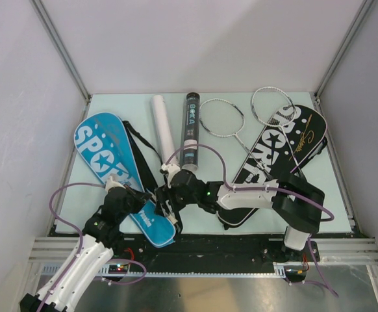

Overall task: Pack up the badminton gear
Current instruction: Place the racket in the racket bag.

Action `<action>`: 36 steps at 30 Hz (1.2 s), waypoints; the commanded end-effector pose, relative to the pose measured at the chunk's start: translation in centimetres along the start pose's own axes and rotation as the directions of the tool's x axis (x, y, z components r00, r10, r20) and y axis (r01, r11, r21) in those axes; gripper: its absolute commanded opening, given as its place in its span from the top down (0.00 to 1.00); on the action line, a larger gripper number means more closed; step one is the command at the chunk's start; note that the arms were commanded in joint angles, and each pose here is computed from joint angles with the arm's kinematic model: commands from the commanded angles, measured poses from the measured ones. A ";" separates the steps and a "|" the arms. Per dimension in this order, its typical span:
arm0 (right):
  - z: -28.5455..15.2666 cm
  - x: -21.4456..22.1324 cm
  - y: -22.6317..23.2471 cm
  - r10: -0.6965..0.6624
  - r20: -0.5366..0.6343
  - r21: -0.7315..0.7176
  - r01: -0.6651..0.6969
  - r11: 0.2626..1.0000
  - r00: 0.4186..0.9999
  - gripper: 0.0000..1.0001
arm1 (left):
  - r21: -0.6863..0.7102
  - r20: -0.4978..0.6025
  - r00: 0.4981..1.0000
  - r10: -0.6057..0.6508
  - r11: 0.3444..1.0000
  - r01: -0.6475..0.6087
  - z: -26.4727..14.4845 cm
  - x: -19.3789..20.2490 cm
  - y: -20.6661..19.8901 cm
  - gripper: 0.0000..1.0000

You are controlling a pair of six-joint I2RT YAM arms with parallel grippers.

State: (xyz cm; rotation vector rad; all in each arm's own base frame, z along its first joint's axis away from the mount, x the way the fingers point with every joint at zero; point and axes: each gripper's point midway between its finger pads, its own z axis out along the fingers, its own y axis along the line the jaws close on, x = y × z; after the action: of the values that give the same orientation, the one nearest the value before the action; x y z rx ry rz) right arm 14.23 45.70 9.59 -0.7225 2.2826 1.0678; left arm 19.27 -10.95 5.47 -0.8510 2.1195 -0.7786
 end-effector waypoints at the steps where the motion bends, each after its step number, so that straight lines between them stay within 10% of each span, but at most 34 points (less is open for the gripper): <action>1: 0.3 0.6 0.3 -0.058 -0.006 -0.027 0.058 0.998 0.998 0.21 | 0.051 -0.004 1.000 0.007 0.999 -0.007 -0.6 -0.5 -2.1 1.00; 11: 2.4 4.7 -0.1 -0.087 -0.091 -0.014 0.086 0.996 0.992 0.27 | 0.034 0.007 1.000 0.010 0.999 -0.010 -0.4 -0.7 -1.8 1.00; 21: 2.3 4.9 2.4 0.029 -0.079 -0.147 -0.040 0.988 0.996 0.82 | 0.006 0.005 1.000 0.012 1.000 -0.012 0.1 -0.2 -0.6 1.00; 28: 3.5 6.3 1.1 0.087 -0.120 -0.138 -0.104 0.985 0.989 0.99 | 0.014 0.015 1.000 0.022 1.000 -0.022 0.1 -0.4 -0.6 1.00; 36: 2.9 6.3 -0.2 0.128 -0.117 -0.042 -0.133 0.990 0.985 0.86 | -0.021 0.084 0.984 0.159 0.987 -0.158 -0.5 -3.0 -2.4 0.48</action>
State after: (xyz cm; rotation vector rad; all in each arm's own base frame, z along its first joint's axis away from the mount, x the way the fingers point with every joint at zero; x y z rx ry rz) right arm 10.90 46.49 3.74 -0.6853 2.4277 1.1958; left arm 19.71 -10.54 5.71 -0.7991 2.1331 -0.7137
